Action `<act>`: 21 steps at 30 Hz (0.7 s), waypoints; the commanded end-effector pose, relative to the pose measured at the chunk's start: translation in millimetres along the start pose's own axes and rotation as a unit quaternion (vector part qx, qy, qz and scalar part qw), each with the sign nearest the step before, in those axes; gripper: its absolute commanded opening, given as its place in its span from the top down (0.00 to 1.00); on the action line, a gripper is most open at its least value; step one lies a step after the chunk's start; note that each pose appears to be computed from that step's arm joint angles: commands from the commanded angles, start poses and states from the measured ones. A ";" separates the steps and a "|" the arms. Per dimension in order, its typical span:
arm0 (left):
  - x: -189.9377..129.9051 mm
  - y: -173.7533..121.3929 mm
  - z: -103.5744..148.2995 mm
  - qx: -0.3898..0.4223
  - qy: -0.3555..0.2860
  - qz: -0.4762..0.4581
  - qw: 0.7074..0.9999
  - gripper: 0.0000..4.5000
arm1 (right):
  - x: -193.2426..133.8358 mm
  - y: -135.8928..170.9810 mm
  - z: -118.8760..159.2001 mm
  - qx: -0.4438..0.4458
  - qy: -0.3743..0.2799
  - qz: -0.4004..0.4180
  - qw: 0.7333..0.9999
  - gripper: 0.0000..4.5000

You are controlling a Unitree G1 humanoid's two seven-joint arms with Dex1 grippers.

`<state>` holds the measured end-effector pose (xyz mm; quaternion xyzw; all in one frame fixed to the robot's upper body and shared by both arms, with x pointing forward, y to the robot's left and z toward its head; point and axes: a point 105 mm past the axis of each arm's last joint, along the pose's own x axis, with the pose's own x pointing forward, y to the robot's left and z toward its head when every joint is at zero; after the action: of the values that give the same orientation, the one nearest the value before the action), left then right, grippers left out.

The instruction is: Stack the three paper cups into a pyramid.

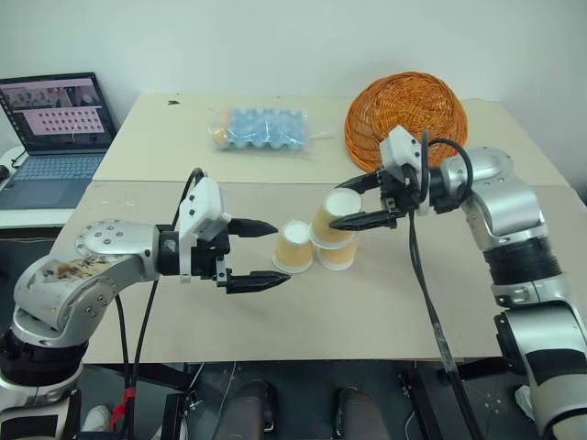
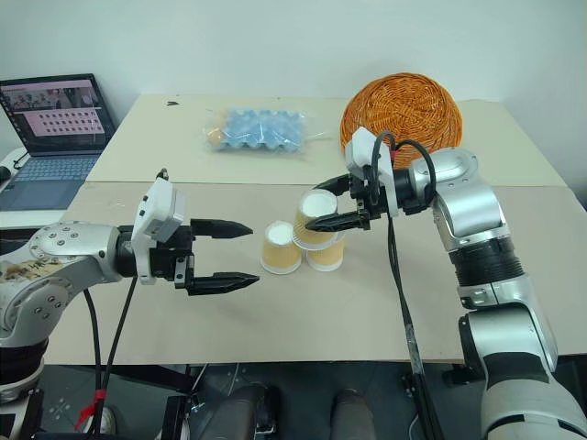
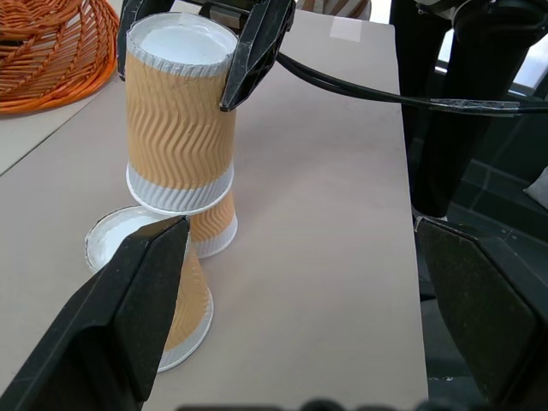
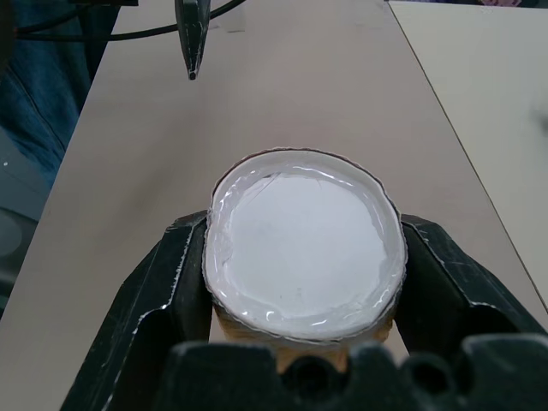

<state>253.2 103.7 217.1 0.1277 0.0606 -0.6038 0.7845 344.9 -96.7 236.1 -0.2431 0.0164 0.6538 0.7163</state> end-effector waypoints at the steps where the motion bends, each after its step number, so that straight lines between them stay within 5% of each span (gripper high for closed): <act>1: -3.4 -2.5 8.5 0.014 -0.007 0.001 1.000 0.00 | 1.0 -4.3 -6.8 0.000 0.015 -0.009 1.000 0.42; 9: -4.4 -2.2 9.5 0.014 -0.006 0.001 1.000 0.00 | 1.5 -6.7 -13.3 0.012 0.015 -0.017 1.000 0.42; 14: -4.5 -2.0 9.4 0.013 -0.006 0.000 1.000 0.00 | 1.3 -6.8 -16.0 0.013 0.019 -0.021 1.000 0.01; 21: -4.0 -1.3 9.3 0.015 -0.005 0.000 1.000 0.00 | 0.8 -6.4 -18.7 0.011 0.025 -0.022 0.999 0.00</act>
<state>251.9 104.1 218.1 0.1249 0.0629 -0.6056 0.7834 356.9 -102.8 209.2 -0.2421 0.0595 0.6355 0.7308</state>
